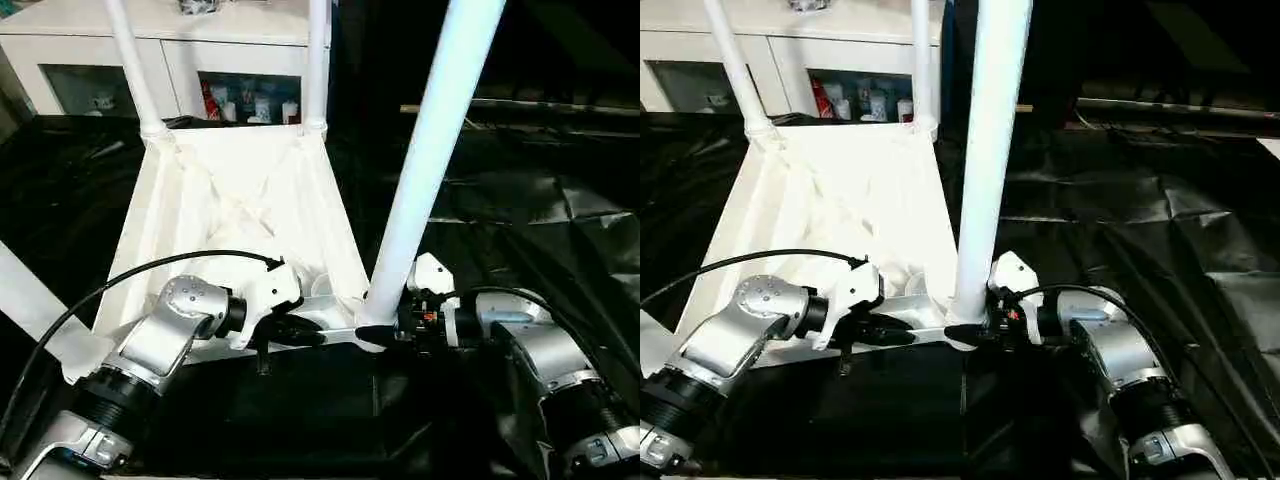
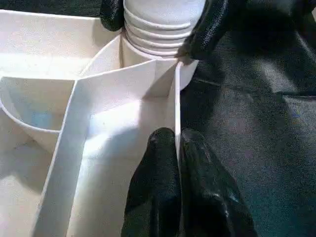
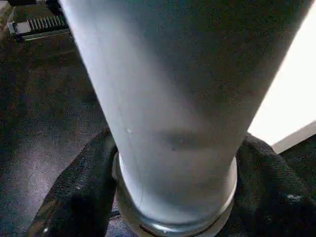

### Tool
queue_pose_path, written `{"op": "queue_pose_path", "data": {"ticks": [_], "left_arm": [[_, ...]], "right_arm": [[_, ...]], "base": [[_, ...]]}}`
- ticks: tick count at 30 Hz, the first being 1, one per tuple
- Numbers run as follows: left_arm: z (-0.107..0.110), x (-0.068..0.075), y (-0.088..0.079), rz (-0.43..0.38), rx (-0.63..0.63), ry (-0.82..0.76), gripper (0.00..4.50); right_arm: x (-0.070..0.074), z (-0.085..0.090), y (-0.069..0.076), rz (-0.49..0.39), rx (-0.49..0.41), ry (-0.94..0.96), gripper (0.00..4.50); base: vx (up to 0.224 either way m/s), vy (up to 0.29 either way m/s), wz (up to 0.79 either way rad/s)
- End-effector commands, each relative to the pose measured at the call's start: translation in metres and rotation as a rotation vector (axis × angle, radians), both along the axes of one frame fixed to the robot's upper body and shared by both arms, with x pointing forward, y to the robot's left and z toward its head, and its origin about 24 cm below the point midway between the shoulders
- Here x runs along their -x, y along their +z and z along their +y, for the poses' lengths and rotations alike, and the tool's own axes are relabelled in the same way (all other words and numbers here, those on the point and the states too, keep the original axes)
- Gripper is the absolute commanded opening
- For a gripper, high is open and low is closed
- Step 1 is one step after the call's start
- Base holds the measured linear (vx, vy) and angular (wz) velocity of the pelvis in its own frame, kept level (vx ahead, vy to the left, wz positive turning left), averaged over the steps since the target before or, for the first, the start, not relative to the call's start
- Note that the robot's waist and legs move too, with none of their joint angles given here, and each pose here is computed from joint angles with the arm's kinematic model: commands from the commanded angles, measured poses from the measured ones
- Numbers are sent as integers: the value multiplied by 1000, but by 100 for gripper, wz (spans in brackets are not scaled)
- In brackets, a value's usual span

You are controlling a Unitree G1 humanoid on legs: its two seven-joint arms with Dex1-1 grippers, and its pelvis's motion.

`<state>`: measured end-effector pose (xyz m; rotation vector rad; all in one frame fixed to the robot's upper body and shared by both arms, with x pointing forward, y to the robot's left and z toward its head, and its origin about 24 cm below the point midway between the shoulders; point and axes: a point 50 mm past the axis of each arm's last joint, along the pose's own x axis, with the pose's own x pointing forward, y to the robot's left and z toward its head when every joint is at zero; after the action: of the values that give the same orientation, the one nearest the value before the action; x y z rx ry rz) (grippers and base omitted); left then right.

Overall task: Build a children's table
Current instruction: Rotate leg to tighten

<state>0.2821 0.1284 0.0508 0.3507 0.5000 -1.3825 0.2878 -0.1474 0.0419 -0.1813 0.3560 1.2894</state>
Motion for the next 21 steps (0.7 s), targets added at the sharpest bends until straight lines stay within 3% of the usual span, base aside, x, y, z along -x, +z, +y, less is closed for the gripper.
{"op": "queue_pose_path", "data": {"ticks": [1,4,7,12,15,21], "left_arm": [[-5,0,5,-7,21,-34,0],[-6,-1,2,-6,17,-14,0],[-13,-17,-3,-54,8,158,0],[-29,-36,-6,-92,6,365,0],[-45,-47,-8,-105,-2,504,0],[-64,-50,-11,-151,-23,507,0]], "right_arm": [[-2,0,1,-1,2,2,281],[-3,-1,-7,10,19,-40,278],[-18,-2,-23,-9,29,-320,277],[-37,6,-27,8,-27,-680,277],[-48,15,-30,-3,4,-894,277],[-56,37,-28,-67,43,-905,277]], "base": [[0,0,0],[0,0,0],[0,0,0],[0,0,0],[0,0,0],[0,0,0]]}}
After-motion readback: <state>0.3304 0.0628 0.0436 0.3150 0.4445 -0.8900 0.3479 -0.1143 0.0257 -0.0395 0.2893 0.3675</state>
